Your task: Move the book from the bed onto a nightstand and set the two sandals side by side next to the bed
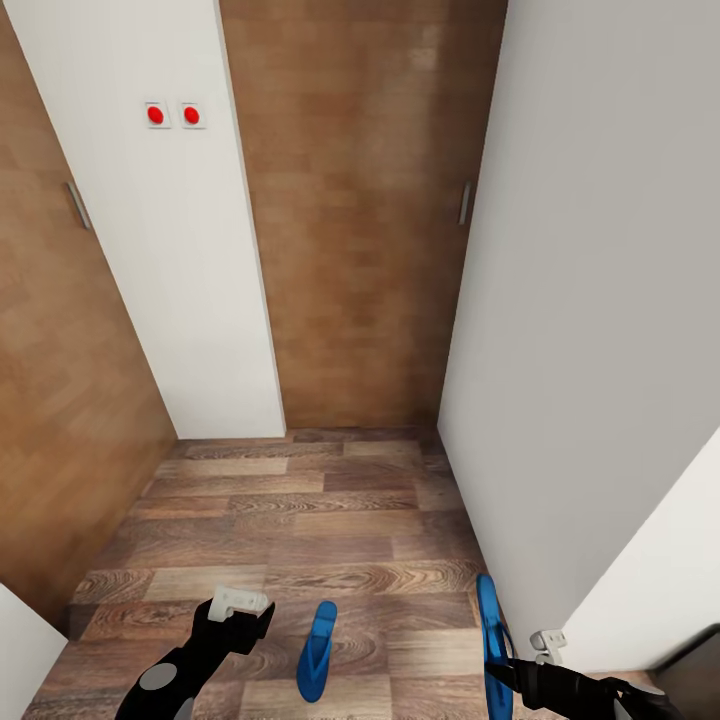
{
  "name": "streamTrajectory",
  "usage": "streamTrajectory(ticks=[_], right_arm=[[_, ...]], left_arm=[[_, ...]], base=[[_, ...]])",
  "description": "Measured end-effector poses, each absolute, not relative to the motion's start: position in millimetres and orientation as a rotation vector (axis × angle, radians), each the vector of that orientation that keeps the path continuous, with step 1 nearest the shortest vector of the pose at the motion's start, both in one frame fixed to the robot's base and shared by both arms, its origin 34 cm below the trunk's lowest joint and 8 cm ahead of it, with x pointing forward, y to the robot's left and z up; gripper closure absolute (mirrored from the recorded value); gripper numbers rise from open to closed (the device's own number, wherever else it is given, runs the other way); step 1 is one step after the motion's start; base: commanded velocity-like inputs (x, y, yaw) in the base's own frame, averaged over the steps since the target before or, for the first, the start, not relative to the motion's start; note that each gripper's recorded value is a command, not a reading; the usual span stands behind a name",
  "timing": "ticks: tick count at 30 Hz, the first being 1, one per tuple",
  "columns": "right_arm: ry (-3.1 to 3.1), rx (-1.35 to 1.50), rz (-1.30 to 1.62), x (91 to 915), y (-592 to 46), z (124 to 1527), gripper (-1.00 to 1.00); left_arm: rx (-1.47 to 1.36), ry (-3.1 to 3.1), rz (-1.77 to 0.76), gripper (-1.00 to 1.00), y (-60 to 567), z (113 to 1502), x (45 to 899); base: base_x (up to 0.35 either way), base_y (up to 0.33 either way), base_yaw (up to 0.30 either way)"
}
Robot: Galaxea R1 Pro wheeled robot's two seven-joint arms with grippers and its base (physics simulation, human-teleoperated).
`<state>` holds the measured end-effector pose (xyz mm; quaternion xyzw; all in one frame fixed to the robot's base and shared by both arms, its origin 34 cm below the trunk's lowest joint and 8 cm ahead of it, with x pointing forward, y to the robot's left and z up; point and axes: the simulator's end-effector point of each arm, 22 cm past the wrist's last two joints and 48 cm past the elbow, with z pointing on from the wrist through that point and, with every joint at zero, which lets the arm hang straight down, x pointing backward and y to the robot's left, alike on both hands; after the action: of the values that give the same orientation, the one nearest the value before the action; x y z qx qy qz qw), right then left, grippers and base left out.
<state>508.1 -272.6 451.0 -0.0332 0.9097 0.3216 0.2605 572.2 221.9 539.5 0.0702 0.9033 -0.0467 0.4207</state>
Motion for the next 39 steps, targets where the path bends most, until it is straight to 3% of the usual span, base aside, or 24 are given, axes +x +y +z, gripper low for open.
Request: streamTrajectory(ticks=[39], right_arm=[[2.471, -0.088, 0.873, 497, -273, 398, 1.0]], left_arm=[[0.174, 2.271, -0.119, -1.0, 222, 486, 562]], base=[[0.0, 0.0, 0.0]])
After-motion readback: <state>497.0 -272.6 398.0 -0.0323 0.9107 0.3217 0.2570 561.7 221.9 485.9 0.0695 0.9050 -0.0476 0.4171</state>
